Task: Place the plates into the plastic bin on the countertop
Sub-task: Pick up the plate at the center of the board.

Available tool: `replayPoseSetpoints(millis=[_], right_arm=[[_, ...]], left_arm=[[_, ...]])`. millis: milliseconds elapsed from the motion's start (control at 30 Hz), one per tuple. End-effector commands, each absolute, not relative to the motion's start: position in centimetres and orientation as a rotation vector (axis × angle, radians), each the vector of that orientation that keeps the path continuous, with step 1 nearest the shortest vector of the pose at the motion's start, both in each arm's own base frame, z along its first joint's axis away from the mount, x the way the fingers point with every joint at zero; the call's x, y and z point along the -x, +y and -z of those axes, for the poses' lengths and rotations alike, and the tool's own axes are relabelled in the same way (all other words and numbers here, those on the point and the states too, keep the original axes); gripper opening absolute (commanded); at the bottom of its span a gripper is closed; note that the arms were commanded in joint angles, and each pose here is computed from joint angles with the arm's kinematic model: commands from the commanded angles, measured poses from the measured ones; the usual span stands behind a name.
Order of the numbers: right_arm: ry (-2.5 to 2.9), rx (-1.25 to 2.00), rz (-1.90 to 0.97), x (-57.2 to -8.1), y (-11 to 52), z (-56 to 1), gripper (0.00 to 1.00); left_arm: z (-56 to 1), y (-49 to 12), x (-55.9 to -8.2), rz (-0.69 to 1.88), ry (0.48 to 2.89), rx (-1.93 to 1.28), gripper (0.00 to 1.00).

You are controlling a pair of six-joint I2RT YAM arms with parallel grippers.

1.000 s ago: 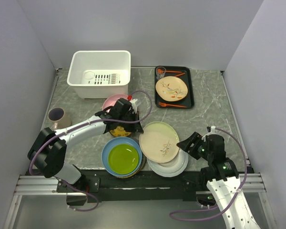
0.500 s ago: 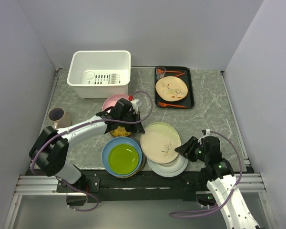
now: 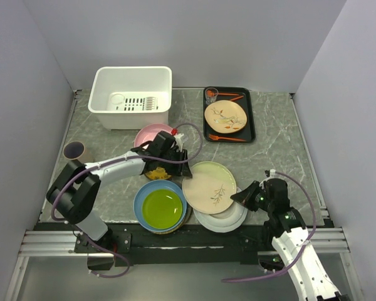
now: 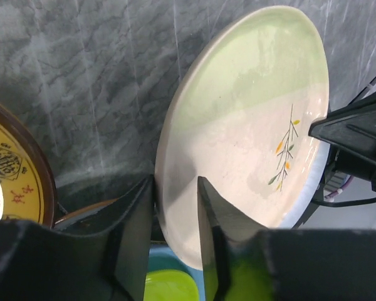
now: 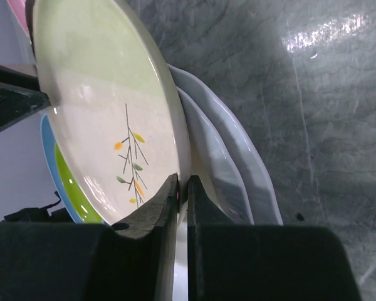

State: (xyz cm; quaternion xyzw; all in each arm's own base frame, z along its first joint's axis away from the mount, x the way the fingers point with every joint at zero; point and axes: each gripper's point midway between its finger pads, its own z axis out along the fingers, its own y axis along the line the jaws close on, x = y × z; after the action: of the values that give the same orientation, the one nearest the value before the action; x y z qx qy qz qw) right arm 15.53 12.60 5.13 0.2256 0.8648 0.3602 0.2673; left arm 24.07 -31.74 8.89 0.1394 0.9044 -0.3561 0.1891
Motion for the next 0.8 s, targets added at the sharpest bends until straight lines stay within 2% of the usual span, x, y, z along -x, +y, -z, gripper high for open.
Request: replayPoseSetpoints(millis=[0,200,267,300,367,400,433,600,767], right_arm=[[2.349,-0.603,-0.935,-15.5,12.3,-3.3,0.03],[2.351,-0.609,-0.943,-15.5,12.4,-2.8,0.02],[2.354,-0.611,-0.942,-15.5,12.4,-2.6,0.02],[2.355,-0.611,-0.939,-15.5,12.4,-2.5,0.02],[2.354,-0.612,-0.940,-15.5,12.4,-2.5,0.02],[2.352,-0.611,-0.941,-15.5,12.4,-2.5,0.02],[2.352,-0.610,-0.938,-15.5,12.3,-2.5,0.02],[2.327,-0.596,-0.958,-15.7,12.5,-3.3,0.08],[2.251,-0.562,-1.005,-16.5,12.9,-5.2,0.23]], left_arm=[[-11.1,-36.1,-20.8,1.286,2.465,-0.582,0.39],[-10.4,-37.2,-19.6,1.358,2.482,-0.645,0.44],[-10.4,-37.6,-19.2,1.386,2.484,-0.668,0.39],[-10.5,-37.6,-19.2,1.390,2.481,-0.667,0.36],[-10.6,-37.5,-19.3,1.383,2.478,-0.662,0.22],[-10.8,-37.5,-19.4,1.380,2.471,-0.663,0.14],[-11.1,-37.5,-19.3,1.381,2.465,-0.662,0.01],[-12.9,-37.3,-19.3,1.383,2.425,-0.665,0.01],[-15.0,-36.8,-19.3,1.388,2.381,-0.681,0.01]])
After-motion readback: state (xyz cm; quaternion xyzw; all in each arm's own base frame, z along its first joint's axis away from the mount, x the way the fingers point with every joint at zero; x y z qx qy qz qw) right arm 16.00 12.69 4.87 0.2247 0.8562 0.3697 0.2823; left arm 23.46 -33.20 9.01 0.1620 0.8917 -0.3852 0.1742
